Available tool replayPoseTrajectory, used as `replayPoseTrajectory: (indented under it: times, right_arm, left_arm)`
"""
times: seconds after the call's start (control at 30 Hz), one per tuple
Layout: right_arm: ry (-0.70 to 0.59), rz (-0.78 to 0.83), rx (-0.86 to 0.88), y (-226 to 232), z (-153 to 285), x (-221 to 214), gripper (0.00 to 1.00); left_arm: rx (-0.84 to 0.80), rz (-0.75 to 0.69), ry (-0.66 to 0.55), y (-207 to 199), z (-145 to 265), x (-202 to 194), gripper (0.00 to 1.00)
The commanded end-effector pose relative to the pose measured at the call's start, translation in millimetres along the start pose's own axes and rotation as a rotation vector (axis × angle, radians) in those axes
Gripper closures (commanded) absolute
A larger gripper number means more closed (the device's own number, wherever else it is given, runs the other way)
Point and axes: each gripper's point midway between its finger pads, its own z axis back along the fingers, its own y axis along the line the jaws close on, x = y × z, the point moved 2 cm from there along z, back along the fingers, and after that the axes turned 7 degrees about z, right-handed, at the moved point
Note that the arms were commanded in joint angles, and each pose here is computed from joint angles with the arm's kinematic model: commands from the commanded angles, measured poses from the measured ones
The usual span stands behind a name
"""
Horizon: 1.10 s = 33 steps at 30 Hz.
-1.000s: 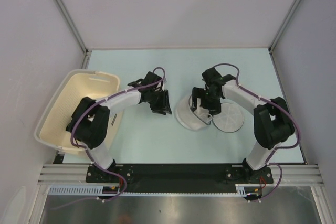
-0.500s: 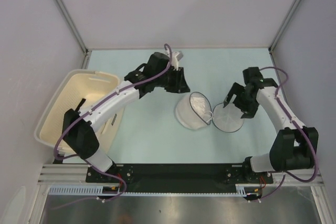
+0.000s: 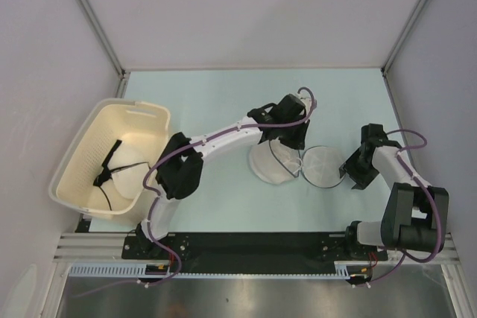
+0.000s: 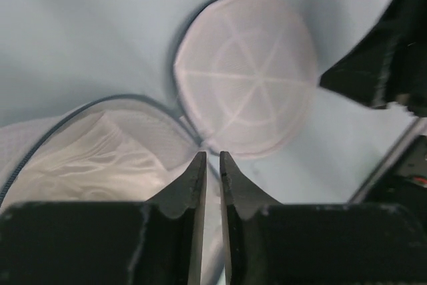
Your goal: Place the bra in the laundry bag and zip it closed
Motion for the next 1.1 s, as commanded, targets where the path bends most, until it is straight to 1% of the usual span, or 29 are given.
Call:
replayPoseTrajectory:
  times: [0.0, 0.1, 0.17, 0.23, 0.27, 0.33, 0.37, 0.43, 0.47, 0.57, 0.6, 0.63, 0.67, 0.7, 0.77, 0.8, 0.87, 0.97, 1.0, 1.07]
  right_arm:
    - [-0.083, -0.011, -0.006, 5.7, -17.9, 22.4, 0.47]
    - [-0.088, -0.008, -0.019, 6.2, -25.9, 23.9, 0.47]
    - [-0.075, -0.002, -0.025, 7.5, -31.8, 22.5, 0.50]
    - [-0.068, 0.010, -0.004, 14.2, -35.4, 21.5, 0.58]
    - [-0.068, 0.015, 0.000, 17.5, -39.7, 22.0, 0.66]
    - [-0.068, 0.043, 0.001, 23.2, -42.6, 20.2, 0.75]
    - [-0.067, 0.051, -0.004, 24.7, -43.8, 20.7, 0.82]
    - [-0.067, 0.073, -0.019, 26.3, -40.4, 21.9, 0.88]
    - [-0.069, 0.080, -0.021, 27.7, -31.6, 24.4, 0.92]
    - [-0.074, 0.115, -0.051, 25.4, -6.1, 24.7, 0.97]
    - [-0.138, 0.118, -0.035, 30.4, 14.0, 36.1, 0.99]
    - [-0.169, 0.119, -0.028, 32.8, 27.8, 39.5, 1.00]
    - [-0.171, 0.145, -0.031, 34.5, 39.8, 32.9, 1.00]
    - [-0.239, 0.143, 0.013, 42.2, 63.8, 40.8, 1.00]
    - [-0.241, 0.167, 0.040, 49.6, 83.5, 31.8, 1.00]
    - [-0.280, 0.172, 0.078, 57.7, 103.1, 37.1, 1.00]
    - [-0.276, 0.205, 0.084, 61.9, 118.8, 29.5, 1.00]
    - [-0.286, 0.281, 0.137, 77.9, 143.9, 13.4, 1.00]
    - [-0.281, 0.321, 0.155, 85.0, 149.1, 3.3, 1.00]
    - [-0.279, 0.343, 0.177, 90.3, 163.1, -3.1, 1.00]
  left_arm:
    - [0.120, -0.048, -0.025, 10.8, 5.7, 6.1, 0.85]
    - [0.169, -0.039, 0.021, 26.4, -4.4, -12.8, 0.86]
    - [0.196, -0.030, 0.060, 36.3, -11.4, -26.8, 0.86]
    - [0.224, -0.028, 0.092, 46.3, -19.3, -38.2, 0.87]
    - [0.239, -0.025, 0.106, 50.4, -21.2, -43.0, 0.87]
    - [0.248, -0.028, 0.121, 54.3, -25.2, -47.7, 0.87]
    - [0.250, -0.029, 0.125, 55.4, -26.3, -49.2, 0.87]
    - [0.258, -0.038, 0.142, 59.5, -30.0, -54.3, 0.87]
    - [0.261, -0.041, 0.149, 61.1, -31.5, -56.3, 0.87]
    - [0.322, -0.048, 0.179, 78.8, -41.0, -67.9, 0.87]
    - [0.336, -0.049, 0.192, 83.6, -42.9, -71.9, 0.87]
    - [0.360, -0.049, 0.215, 91.7, -45.5, -78.5, 0.88]
    - [0.377, -0.044, 0.217, 98.1, -45.7, -78.9, 0.88]
    - [0.392, -0.043, 0.219, 103.0, -44.9, -79.5, 0.89]
    - [0.411, -0.034, 0.223, 112.3, -41.9, -80.4, 0.89]
    - [0.416, -0.032, 0.222, 114.3, -40.5, -80.5, 0.89]
    - [0.423, -0.034, 0.213, 116.5, -36.5, -76.8, 0.89]
    - [0.429, -0.057, 0.198, 116.0, -29.4, -71.7, 0.88]
    - [0.433, -0.062, 0.198, 116.9, -26.6, -72.7, 0.86]
    - [0.424, -0.064, 0.170, 112.1, -16.4, -63.8, 0.81]
